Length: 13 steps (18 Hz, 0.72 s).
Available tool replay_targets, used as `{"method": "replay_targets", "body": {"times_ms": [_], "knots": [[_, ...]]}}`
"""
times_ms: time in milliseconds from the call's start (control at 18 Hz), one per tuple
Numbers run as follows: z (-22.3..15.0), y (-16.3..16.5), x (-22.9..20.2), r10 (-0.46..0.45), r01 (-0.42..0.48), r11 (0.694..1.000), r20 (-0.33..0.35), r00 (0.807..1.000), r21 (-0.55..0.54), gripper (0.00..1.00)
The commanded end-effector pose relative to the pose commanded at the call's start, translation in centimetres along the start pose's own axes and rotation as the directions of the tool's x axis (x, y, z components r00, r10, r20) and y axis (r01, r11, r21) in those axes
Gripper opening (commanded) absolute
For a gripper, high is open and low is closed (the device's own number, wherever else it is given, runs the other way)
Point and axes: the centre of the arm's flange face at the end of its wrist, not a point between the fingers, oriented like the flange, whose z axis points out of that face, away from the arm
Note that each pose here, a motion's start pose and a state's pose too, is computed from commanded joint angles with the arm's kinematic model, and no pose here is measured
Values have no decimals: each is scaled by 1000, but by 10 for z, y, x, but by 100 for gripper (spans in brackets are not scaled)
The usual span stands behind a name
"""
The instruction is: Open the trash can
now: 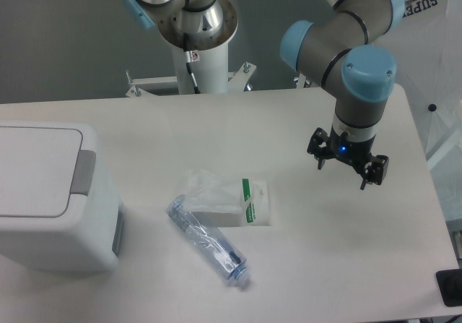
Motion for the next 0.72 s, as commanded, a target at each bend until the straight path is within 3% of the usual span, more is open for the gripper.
{"method": "replay_targets", "body": {"times_ms": [722], "knots": [[11, 0, 17, -11, 11, 1000, -14, 1000, 2, 100]]}}
